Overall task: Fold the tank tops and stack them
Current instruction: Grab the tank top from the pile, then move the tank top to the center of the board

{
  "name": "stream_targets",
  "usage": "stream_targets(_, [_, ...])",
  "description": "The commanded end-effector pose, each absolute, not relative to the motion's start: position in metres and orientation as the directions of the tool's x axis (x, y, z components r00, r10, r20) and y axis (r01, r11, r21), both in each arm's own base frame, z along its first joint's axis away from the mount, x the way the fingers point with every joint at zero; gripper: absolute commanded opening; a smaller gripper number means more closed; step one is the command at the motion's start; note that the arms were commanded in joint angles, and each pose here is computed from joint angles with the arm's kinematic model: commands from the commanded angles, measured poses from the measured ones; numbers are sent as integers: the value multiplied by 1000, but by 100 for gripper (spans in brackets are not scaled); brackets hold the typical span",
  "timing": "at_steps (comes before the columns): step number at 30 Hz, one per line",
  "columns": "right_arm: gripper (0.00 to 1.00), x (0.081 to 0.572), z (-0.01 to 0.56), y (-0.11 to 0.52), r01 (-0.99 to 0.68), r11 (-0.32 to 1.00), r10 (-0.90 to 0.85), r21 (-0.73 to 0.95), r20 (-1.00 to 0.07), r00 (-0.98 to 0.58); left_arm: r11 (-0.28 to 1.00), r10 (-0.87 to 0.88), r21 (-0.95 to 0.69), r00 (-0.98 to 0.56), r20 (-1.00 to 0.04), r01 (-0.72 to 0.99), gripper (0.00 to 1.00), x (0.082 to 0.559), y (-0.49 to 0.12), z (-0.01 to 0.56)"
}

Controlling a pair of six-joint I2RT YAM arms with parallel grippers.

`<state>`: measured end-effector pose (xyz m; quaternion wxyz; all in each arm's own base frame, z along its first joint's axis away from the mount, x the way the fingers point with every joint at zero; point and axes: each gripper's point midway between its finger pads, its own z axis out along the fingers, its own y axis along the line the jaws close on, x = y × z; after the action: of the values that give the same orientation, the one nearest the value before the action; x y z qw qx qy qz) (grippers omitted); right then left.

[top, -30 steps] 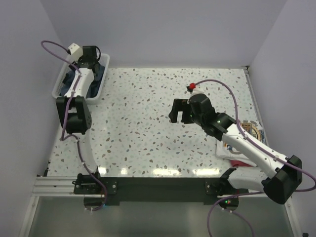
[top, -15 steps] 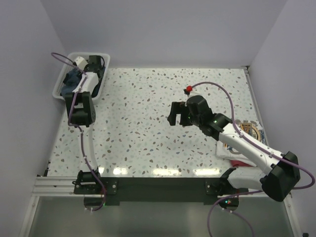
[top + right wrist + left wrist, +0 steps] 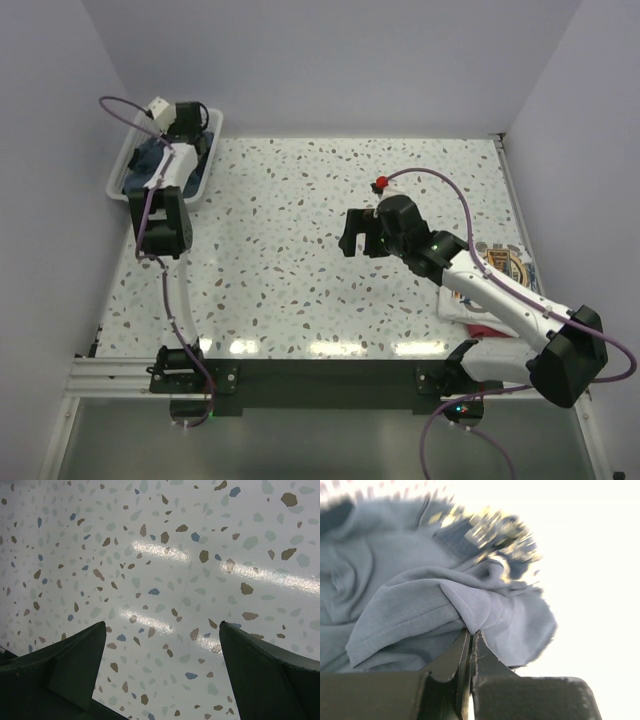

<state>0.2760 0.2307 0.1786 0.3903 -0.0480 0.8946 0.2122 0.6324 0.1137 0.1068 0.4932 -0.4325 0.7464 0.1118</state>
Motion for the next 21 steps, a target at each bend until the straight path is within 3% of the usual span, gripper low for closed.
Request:
stream_targets(1, [99,286,194,238,-276,892,97,359,-747,-658,662,-471,-455,142,-871,-595,0,638,102,286])
stream_targets(8, [99,302,207,237,-251,913,101,321,-775,-623,794,-375,-447,248,-893,-411,0,608,52,416])
stream_targets(12, [99,313,224,231,-216,929,122,300,-800,-587,862,-351,-426,284,-892,-275,0,575,-9,479])
stream_targets(21, [99,316,283,207,-158,929,233,334,-862,-449,921,-375,-387,355,-856,39,0,448,-149,586])
